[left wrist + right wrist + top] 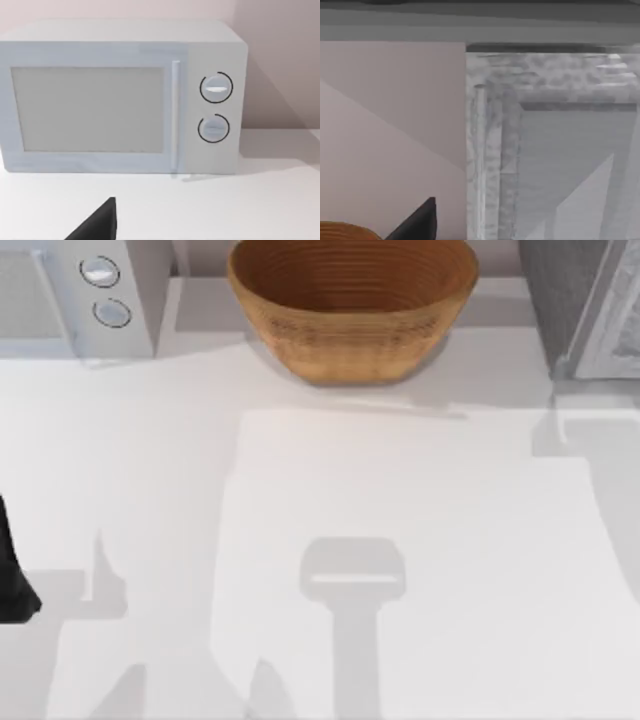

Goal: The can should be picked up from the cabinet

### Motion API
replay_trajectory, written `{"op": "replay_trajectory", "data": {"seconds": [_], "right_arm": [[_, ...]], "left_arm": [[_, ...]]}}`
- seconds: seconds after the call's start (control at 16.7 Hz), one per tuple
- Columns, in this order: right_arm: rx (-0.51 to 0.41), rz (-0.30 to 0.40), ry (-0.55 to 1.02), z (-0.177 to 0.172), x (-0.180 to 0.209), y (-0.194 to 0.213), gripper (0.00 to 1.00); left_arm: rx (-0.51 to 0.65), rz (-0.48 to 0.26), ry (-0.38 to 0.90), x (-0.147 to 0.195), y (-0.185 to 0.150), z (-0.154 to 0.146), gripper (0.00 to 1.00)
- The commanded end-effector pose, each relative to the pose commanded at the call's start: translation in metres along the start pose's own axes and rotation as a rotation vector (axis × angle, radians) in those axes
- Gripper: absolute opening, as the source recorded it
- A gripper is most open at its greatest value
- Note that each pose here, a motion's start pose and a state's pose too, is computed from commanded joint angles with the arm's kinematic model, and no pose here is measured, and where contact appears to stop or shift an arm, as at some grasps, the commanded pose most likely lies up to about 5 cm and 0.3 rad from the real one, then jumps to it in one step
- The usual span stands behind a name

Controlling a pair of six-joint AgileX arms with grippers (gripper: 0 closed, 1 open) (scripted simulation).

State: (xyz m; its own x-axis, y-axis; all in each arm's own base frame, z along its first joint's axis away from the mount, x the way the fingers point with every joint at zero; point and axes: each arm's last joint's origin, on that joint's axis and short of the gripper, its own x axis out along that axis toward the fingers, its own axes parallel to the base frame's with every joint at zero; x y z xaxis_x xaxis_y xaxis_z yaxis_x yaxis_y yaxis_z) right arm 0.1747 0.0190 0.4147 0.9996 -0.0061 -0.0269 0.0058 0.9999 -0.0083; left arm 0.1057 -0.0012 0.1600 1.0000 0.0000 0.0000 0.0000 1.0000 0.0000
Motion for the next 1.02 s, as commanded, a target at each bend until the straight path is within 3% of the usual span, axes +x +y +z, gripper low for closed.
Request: {"op": "replay_trajectory", "data": {"seconds": [0.42,1.02], "right_arm": [[0.005,0.003,-0.023,0.085,0.064,0.022,1.0],[0.008,0.002,-0.031,0.098,0.079,0.027,1.0]], "left_arm": [[0.0,0.0,0.0,0.0,0.0,0.0,1.0],[0.0,0.0,0.0,0.0,0.0,0.0,1.0]]}}
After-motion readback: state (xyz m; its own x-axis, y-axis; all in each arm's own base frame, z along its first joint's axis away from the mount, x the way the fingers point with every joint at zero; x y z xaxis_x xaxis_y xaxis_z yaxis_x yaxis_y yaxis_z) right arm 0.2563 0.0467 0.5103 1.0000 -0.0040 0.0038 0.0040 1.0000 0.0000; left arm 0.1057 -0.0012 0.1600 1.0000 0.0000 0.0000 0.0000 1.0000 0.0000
